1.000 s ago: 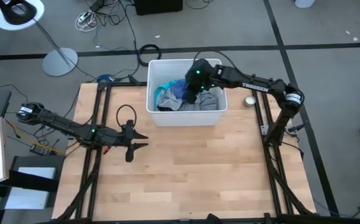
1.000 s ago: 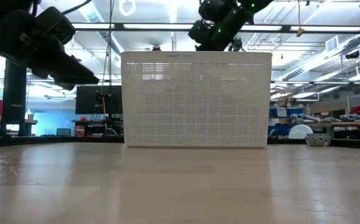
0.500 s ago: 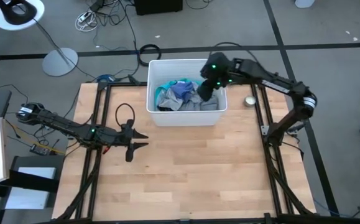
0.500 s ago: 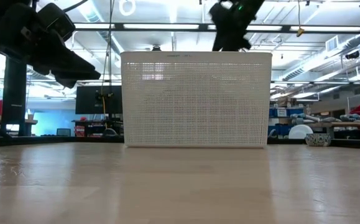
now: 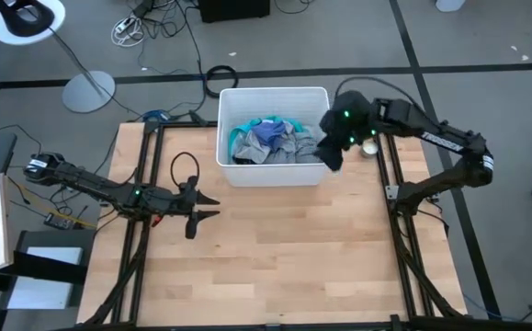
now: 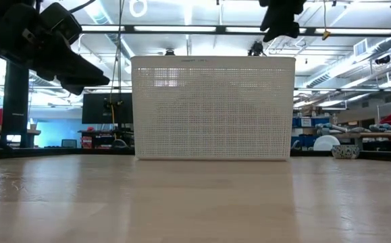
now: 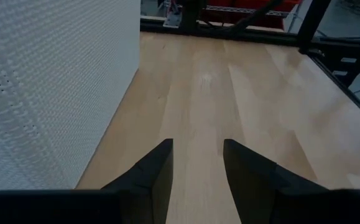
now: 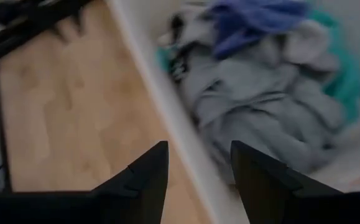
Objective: Sort clothes
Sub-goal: Return to Home Position
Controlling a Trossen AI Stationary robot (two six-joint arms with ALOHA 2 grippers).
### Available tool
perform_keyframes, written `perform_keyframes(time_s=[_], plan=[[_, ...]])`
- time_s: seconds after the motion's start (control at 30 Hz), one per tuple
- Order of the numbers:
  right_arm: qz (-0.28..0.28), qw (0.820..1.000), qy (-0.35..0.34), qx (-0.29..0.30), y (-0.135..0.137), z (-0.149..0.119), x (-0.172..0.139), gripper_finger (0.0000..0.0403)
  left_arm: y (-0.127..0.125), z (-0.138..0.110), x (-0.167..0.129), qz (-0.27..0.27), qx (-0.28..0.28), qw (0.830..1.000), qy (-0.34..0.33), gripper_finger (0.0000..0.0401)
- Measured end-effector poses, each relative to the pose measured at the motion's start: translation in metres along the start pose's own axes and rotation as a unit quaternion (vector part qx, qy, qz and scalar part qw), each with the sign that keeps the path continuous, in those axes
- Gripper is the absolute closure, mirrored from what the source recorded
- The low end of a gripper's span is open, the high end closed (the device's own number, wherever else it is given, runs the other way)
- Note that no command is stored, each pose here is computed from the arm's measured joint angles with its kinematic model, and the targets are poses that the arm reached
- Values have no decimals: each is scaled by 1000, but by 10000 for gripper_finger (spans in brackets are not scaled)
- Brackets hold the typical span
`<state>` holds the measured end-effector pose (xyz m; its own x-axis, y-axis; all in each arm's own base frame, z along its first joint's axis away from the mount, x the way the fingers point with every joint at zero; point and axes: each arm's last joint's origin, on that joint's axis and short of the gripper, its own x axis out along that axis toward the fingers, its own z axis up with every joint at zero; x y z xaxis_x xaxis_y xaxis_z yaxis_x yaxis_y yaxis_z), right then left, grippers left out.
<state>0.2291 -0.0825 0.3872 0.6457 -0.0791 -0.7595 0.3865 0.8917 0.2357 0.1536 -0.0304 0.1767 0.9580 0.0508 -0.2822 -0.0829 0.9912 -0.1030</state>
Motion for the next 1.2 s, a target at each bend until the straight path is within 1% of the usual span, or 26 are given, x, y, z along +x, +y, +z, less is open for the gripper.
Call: perform_keyframes(time_s=[0.23,0.33,0.47,0.53,0.63,0.67,0.77,0.97,1.07,1.2], plan=[[37,999,-13,-33,6,-46,32,230,6,4,2,-23,7,1000,-6,254],[55,997,-55,-31,6,-63,44,229,8,6,2,-22,15,1000,-16,254],[81,990,-113,-27,4,-84,56,231,9,6,3,-1,15,1000,-21,254],[101,984,-144,-28,4,-94,59,231,11,1,2,6,10,999,-41,254],[126,975,-182,-26,5,-105,59,231,15,-20,-2,3,-1,997,-83,254],[139,973,-183,-25,5,-108,59,231,17,-25,-4,3,-4,996,-93,254],[150,976,-155,-25,5,-120,61,232,18,-21,-5,14,-2,996,-90,254],[150,966,-203,-57,6,-123,39,232,23,-17,-10,26,5,995,-91,254],[164,948,-264,-72,8,-120,18,232,25,-22,-14,23,-1,997,-68,254],[169,945,-269,-79,6,-130,4,233,26,-22,-20,20,-4,997,-69,254]])
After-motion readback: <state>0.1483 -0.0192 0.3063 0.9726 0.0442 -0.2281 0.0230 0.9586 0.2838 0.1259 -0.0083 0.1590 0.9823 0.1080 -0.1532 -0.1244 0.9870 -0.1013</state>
